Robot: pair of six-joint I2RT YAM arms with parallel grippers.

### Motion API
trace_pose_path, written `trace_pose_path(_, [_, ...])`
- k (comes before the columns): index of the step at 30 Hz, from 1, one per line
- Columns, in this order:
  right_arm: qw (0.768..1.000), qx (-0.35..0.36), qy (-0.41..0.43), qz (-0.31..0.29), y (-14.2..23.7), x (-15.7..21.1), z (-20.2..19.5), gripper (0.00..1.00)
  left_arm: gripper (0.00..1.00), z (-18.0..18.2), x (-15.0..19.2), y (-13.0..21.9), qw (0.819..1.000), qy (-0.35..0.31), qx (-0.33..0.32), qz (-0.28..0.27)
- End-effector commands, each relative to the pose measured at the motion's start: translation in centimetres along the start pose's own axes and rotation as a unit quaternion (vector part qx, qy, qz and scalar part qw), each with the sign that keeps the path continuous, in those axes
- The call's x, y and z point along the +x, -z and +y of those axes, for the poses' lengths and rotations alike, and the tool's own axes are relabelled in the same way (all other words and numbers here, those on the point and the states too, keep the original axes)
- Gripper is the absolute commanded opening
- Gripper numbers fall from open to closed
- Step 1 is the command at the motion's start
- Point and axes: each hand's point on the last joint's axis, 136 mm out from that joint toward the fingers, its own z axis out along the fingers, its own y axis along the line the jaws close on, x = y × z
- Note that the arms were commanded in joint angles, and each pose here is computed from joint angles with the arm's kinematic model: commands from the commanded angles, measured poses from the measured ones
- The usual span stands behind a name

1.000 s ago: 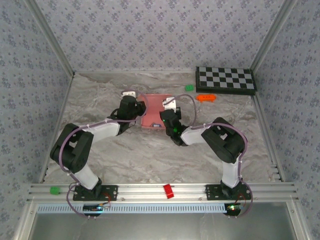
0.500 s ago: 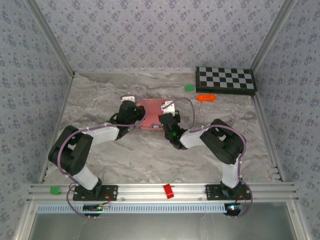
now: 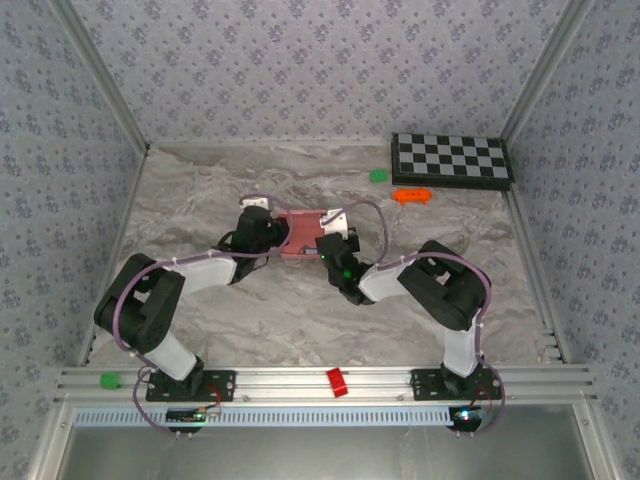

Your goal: Fold the paper box

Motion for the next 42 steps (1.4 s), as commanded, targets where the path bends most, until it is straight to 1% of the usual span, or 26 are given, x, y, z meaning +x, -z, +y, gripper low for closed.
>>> trace_pose_path(1, [1.0, 0.004, 0.001, 0.008, 0.7, 0.3, -0.3, 0.1, 0.17, -1.1, -0.1, 0.6, 1.0, 0.009, 0.022, 0.001])
trace_pose_path(15, [1.0, -0.008, -0.014, 0.02, 0.9, 0.5, 0.1, 0.1, 0.17, -1.7, 0.3, 0.6, 0.999, 0.017, 0.042, 0.01])
trace_pose_path(27, [0.999, -0.004, -0.018, 0.028, 1.5, 1.6, -0.3, 0.1, 0.17, 0.0, 1.5, 1.1, 0.999, 0.024, 0.017, 0.015])
trace_pose_path(42, [0.999, -0.002, -0.007, 0.037, 2.5, 2.9, -0.3, 0.11, 0.17, 0.9, 2.7, 1.4, 0.999, 0.029, 0.01, 0.025])
